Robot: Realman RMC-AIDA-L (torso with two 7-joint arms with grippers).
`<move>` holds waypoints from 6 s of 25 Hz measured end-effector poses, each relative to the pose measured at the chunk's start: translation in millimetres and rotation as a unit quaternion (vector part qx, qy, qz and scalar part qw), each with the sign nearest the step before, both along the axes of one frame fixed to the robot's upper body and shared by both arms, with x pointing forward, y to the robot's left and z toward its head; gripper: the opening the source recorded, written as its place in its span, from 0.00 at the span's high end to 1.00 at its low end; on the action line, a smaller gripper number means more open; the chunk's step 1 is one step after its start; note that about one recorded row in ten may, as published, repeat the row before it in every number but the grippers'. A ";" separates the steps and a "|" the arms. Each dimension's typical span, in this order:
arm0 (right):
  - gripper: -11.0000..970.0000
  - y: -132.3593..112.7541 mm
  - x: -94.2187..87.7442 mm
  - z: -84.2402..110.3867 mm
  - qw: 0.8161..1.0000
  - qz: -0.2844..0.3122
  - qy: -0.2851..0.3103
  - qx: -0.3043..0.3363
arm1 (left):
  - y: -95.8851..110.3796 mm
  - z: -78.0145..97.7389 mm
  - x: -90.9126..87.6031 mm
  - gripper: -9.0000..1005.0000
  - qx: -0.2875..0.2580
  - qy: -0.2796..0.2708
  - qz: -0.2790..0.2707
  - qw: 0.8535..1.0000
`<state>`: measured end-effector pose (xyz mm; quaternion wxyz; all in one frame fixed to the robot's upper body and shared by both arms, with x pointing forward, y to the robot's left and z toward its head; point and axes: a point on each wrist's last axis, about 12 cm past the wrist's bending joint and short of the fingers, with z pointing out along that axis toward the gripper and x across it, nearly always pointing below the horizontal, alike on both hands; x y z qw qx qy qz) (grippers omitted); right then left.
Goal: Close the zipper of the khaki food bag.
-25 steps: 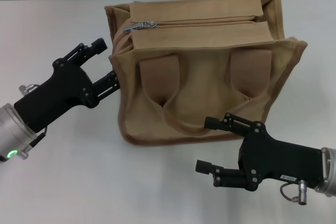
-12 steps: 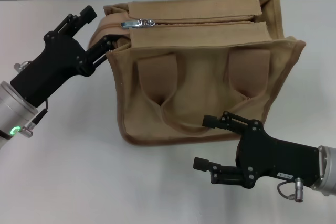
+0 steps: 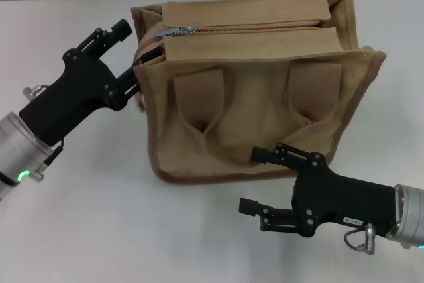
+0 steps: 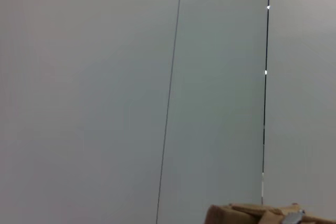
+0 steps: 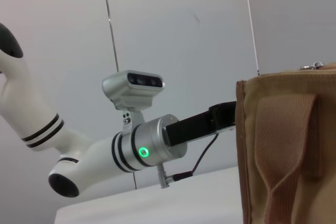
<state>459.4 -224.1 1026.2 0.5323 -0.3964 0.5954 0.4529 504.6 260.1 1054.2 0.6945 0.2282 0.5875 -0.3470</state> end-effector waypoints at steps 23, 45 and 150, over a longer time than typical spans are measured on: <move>0.13 1.5 -2.9 -5.1 1.000 -0.006 0.013 -0.005 | -10.4 4.6 -4.5 0.91 -0.024 -0.026 -0.014 0.999; 0.13 -13.3 -21.1 22.3 0.992 0.005 -0.016 0.125 | -24.4 20.8 -3.3 0.96 -0.099 -0.055 -0.037 0.993; 0.53 26.0 73.5 72.7 0.958 0.001 0.165 0.234 | -68.0 42.6 16.1 0.91 -0.120 -0.079 -0.118 0.983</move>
